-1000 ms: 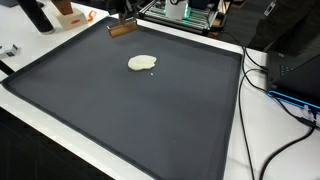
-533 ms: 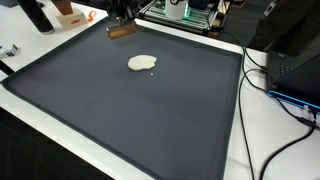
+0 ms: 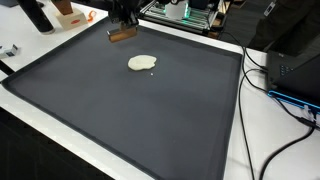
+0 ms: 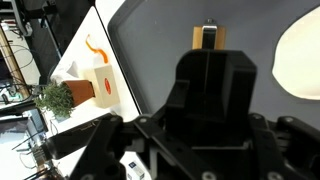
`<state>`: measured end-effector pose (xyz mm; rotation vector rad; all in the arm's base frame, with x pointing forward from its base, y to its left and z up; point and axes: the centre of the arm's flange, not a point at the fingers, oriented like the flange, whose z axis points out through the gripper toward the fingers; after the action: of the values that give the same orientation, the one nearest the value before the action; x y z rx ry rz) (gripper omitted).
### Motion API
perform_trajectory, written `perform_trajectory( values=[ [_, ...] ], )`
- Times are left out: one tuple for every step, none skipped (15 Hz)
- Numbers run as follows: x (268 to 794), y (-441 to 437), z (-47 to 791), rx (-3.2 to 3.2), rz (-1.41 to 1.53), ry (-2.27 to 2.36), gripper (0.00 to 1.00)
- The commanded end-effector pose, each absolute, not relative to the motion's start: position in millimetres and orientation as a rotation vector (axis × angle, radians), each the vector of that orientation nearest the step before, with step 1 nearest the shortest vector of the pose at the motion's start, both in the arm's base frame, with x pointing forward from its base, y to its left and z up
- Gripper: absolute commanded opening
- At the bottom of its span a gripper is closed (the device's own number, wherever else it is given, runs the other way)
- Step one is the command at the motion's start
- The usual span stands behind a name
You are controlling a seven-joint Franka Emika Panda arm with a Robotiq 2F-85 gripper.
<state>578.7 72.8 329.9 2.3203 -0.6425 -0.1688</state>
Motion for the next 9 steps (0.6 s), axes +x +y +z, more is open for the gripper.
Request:
perform_trajectory(
  values=[
    [585.4,82.8,327.7,2.278,-0.164,-0.609,0.23],
    [586.0,85.3,326.0,2.278,-0.165,-0.602,0.23],
    [586.4,87.2,324.3,2.278,-0.165,-0.597,0.23],
    [587.0,88.7,322.4,2.276,-0.164,-0.590,0.23],
    [587.8,90.2,320.7,2.271,-0.166,-0.587,0.23],
    [588.3,91.6,318.8,2.268,-0.167,-0.583,0.23],
    [588.6,92.7,317.2,2.266,-0.169,-0.580,0.23],
    [588.9,94.0,315.1,2.262,-0.170,-0.576,0.23],
    [589.0,94.9,313.3,2.260,-0.171,-0.572,0.23]
  ],
)
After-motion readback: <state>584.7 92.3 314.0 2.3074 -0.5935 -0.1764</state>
